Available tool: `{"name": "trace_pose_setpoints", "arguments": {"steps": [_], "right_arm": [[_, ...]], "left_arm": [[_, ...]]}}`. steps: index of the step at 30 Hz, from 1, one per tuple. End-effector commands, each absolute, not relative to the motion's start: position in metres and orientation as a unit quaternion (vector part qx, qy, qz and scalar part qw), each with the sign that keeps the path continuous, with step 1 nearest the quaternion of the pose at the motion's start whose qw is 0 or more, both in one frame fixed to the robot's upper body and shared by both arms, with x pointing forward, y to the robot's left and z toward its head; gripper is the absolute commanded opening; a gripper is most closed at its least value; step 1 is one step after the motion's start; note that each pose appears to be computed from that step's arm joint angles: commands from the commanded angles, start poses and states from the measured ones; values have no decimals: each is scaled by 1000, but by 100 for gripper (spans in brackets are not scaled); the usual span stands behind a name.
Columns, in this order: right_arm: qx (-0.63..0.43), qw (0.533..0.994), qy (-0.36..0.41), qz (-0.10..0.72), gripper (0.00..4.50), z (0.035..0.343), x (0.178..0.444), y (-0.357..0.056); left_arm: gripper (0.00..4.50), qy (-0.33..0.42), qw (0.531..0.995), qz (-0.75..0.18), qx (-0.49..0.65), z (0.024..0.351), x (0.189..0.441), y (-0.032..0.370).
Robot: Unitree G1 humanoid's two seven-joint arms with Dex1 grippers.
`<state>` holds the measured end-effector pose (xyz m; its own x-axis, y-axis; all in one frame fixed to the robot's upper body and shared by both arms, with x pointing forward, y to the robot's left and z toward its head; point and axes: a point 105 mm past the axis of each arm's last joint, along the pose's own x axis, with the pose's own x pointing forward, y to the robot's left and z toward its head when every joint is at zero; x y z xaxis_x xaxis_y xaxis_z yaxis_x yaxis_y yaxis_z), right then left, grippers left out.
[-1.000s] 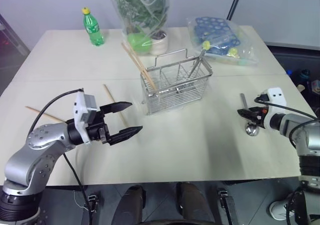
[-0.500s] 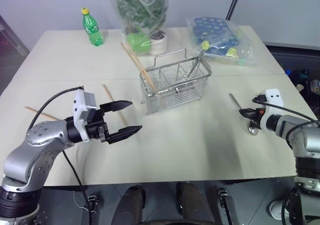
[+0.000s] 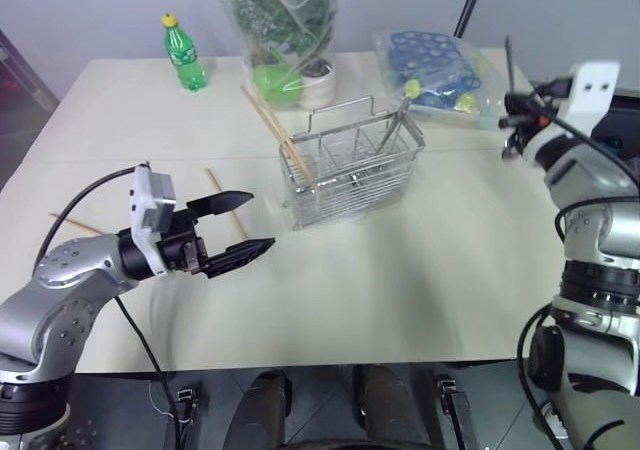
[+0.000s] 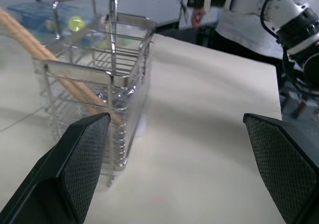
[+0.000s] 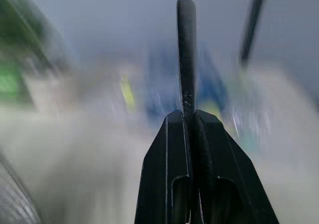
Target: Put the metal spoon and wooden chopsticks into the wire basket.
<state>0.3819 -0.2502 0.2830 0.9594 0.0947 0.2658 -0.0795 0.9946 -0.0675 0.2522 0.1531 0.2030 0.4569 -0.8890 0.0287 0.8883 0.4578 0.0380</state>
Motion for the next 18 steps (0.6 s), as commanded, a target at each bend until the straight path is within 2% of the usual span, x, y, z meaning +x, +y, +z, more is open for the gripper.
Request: {"name": "trace_pose_setpoints", "arguments": {"steps": [1,3,8,18], "right_arm": [[-24,959,-269,83,4,335,361,-214],[2,950,-294,108,4,341,355,-199],[44,931,-304,195,4,327,350,-149],[79,908,-317,261,4,309,364,-114]], "left_arm": [[450,-50,860,-508,3,220,251,159],[450,-54,864,-501,-1,222,252,160],[450,-77,874,-480,-16,230,259,160],[450,-93,886,-454,-21,235,263,161]]}}
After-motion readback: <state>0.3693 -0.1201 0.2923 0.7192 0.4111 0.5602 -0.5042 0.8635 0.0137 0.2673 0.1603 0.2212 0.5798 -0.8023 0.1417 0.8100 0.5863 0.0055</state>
